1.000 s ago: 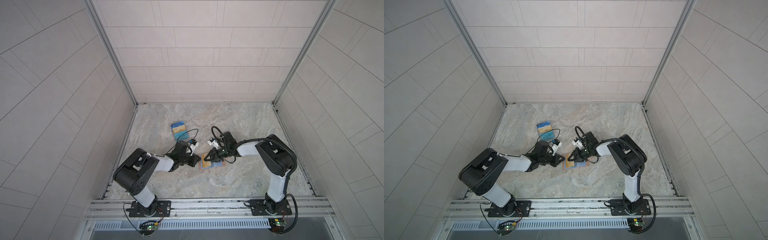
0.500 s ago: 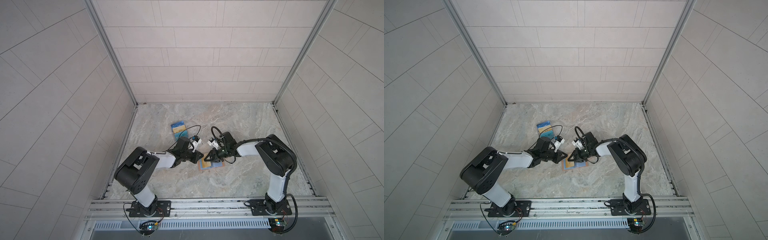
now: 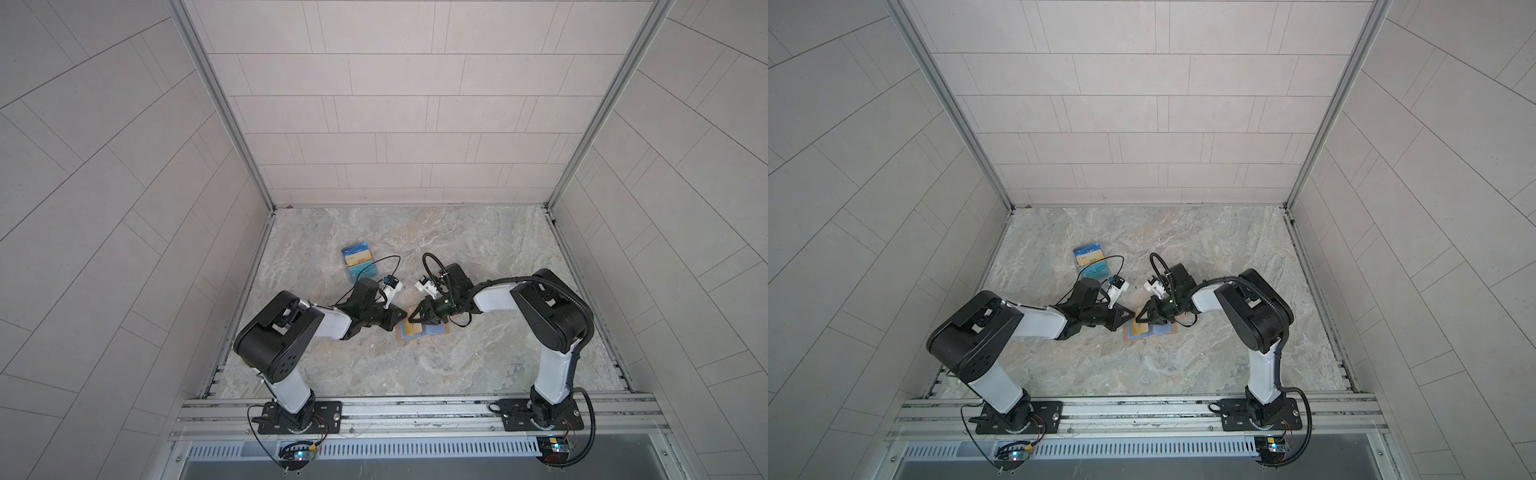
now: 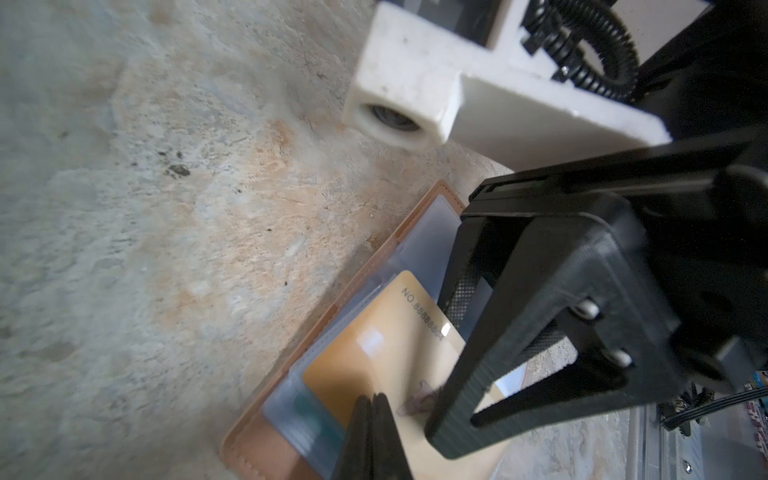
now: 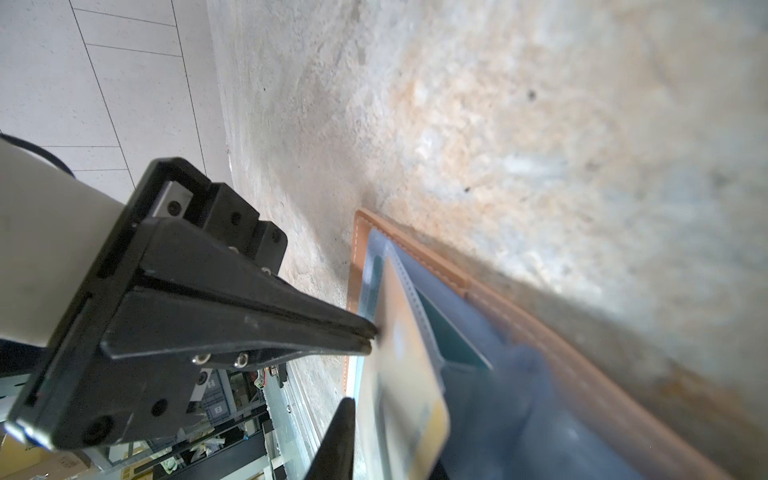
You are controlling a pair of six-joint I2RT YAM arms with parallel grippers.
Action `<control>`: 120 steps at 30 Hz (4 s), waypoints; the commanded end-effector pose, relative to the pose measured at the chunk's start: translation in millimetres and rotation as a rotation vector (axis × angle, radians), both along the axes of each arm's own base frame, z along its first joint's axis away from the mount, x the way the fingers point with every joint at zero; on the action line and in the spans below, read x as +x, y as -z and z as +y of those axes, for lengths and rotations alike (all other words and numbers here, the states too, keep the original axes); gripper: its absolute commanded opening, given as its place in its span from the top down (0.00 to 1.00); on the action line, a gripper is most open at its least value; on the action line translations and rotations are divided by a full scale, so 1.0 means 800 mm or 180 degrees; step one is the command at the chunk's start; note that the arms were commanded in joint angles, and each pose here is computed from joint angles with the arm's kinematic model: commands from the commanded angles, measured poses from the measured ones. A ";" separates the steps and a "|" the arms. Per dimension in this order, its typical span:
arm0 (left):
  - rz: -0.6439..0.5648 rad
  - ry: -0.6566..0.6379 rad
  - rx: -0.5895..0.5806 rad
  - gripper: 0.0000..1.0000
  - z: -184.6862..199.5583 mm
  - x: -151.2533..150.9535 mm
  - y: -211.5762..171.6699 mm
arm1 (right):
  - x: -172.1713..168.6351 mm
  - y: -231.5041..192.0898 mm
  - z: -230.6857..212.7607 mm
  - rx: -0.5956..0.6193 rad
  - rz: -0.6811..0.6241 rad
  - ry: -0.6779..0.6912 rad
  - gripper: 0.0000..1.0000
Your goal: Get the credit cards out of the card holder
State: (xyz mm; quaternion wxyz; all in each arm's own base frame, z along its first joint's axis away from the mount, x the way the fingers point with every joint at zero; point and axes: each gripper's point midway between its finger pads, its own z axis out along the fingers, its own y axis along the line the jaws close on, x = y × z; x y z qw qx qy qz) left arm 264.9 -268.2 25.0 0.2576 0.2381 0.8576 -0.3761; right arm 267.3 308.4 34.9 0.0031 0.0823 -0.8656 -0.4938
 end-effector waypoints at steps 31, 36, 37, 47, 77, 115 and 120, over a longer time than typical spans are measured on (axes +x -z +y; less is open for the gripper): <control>0.0480 0.0046 0.0535 1.00 0.030 -0.044 0.065 | 0.014 -0.034 -0.037 0.0081 -0.0151 0.0212 0.84; 0.0475 0.0040 0.0533 1.00 0.030 -0.043 0.064 | 0.013 -0.037 -0.047 0.0035 -0.0174 0.0243 0.85; 0.0470 0.0034 0.0539 1.00 0.030 -0.043 0.064 | 0.013 -0.037 -0.049 0.0008 -0.0190 0.0244 0.87; 0.0346 -0.0024 0.0390 0.87 0.025 -0.036 0.039 | 0.004 -0.041 -0.092 -0.0660 -0.0428 0.0271 1.00; 0.0041 0.1083 -0.1291 0.54 -0.039 -0.084 -0.217 | -0.091 -0.205 -0.037 0.0343 -0.1735 -0.0976 1.00; -0.0655 0.0111 -0.1928 1.00 -0.034 -0.024 -0.319 | -0.036 -0.240 -0.053 0.0719 -0.1972 0.0697 0.34; -0.0697 -0.0021 -0.2192 1.00 -0.028 -0.021 -0.331 | -0.027 -0.275 -0.053 0.1042 -0.2134 0.0939 0.42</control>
